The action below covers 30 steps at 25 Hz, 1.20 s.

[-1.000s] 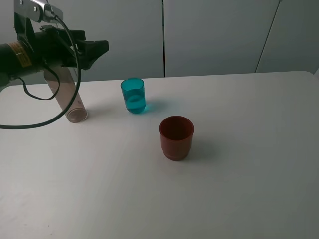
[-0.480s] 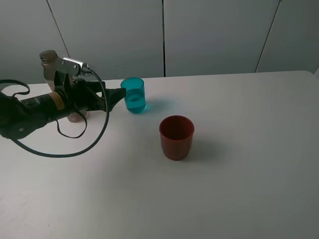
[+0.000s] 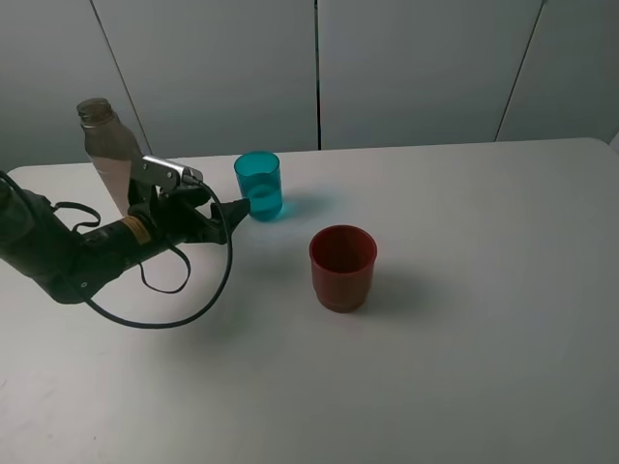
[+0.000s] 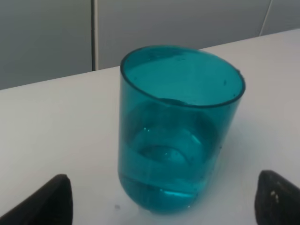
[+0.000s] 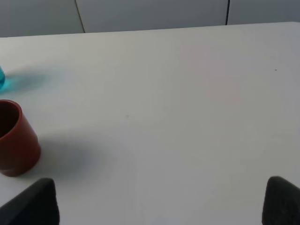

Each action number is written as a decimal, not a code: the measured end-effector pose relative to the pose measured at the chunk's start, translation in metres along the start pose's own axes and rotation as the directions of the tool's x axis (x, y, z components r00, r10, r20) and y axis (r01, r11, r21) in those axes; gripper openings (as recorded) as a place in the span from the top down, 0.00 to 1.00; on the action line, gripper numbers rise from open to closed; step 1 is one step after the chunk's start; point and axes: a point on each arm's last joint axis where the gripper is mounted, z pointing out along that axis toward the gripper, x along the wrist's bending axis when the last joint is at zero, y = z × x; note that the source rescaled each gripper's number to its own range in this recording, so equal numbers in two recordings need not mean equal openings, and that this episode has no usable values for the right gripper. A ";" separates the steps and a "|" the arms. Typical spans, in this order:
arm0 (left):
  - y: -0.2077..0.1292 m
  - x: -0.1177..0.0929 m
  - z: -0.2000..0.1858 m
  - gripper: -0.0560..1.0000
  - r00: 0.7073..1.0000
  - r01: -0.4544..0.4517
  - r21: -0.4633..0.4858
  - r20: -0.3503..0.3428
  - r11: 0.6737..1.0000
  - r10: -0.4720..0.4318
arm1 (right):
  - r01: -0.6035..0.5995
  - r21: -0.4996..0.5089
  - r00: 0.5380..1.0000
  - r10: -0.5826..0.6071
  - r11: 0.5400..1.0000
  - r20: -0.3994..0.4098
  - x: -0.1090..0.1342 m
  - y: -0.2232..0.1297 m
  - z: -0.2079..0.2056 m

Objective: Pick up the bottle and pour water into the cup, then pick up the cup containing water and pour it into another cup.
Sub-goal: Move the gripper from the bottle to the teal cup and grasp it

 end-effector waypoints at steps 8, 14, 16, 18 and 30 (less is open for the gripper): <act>0.003 0.000 0.031 0.02 0.996 -0.059 -0.065 0.060 0.996 0.063 | -0.006 0.000 1.000 0.006 1.000 0.000 0.000 0.000 0.000; -0.002 -0.003 0.049 0.02 0.992 -0.076 -0.081 0.092 0.994 0.083 | -0.006 0.000 1.000 0.006 1.000 0.000 0.000 0.000 0.000; -0.004 -0.003 0.053 0.02 0.992 -0.078 -0.081 0.093 0.994 0.086 | -0.006 0.000 1.000 0.006 1.000 0.000 0.000 0.000 0.000; -0.005 -0.002 0.058 0.02 0.992 -0.082 -0.084 0.094 0.993 0.090 | -0.006 0.000 1.000 0.006 1.000 0.000 0.000 0.000 0.000; -0.006 0.007 0.082 0.02 0.992 -0.085 -0.107 0.085 0.991 0.094 | -0.006 0.000 1.000 0.006 1.000 0.000 0.000 0.000 0.000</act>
